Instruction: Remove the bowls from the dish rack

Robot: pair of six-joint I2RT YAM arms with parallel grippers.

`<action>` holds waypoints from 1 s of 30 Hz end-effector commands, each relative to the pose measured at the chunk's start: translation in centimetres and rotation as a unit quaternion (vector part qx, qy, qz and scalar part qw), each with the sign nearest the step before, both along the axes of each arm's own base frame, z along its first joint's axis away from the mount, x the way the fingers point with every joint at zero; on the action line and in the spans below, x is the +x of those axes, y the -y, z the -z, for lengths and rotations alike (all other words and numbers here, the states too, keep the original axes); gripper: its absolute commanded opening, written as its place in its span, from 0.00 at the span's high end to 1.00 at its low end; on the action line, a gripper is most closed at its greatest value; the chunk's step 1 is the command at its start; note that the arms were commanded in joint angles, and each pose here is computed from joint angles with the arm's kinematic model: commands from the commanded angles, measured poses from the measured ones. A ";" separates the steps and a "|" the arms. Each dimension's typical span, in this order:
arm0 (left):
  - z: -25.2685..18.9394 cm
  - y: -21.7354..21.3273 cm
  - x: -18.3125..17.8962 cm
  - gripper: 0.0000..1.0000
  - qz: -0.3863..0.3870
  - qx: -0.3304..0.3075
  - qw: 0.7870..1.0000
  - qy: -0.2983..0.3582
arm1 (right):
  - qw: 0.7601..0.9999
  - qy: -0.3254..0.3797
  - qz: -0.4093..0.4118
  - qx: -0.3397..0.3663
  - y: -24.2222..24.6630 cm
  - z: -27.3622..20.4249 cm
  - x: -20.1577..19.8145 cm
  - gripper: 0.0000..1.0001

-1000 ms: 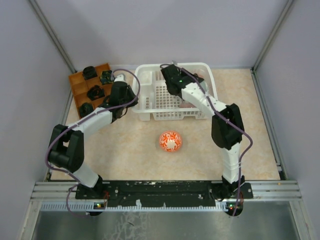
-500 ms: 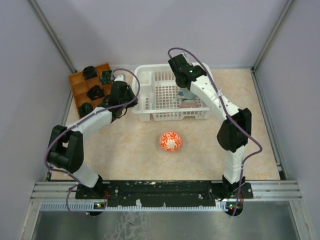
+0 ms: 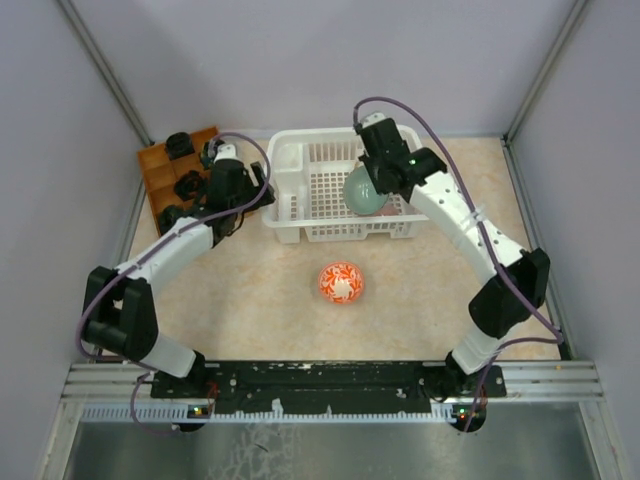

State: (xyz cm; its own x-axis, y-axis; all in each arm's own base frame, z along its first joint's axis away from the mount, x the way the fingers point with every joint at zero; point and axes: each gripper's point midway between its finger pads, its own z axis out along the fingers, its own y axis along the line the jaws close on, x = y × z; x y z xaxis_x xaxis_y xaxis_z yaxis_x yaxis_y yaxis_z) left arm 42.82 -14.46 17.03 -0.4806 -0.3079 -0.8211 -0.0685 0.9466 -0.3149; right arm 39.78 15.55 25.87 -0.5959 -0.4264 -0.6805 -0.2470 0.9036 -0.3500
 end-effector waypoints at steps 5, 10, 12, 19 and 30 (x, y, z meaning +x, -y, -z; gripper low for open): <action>-4.7 -0.3 -0.2 0.03 0.011 -0.002 0.998 0.055 | 0.977 0.019 -0.071 0.200 -4.0 -2.5 -4.6 1.00; -5.0 -0.4 -0.4 0.01 0.011 -0.002 0.998 0.057 | 0.963 -0.018 -0.078 0.256 -4.7 -0.3 -7.8 1.00; -5.0 -0.6 -0.5 0.01 0.007 -0.001 0.998 0.056 | 0.959 -0.024 -0.078 0.271 -4.8 0.5 -9.0 1.00; -6.6 -0.8 -1.5 0.01 0.010 -0.016 0.996 0.091 | 0.950 -0.067 -0.080 0.295 -5.6 4.5 -12.7 1.00; -7.6 -1.4 -3.1 0.01 0.013 -0.021 0.993 0.112 | 0.937 -0.114 -0.072 0.324 -6.7 9.4 -14.5 1.00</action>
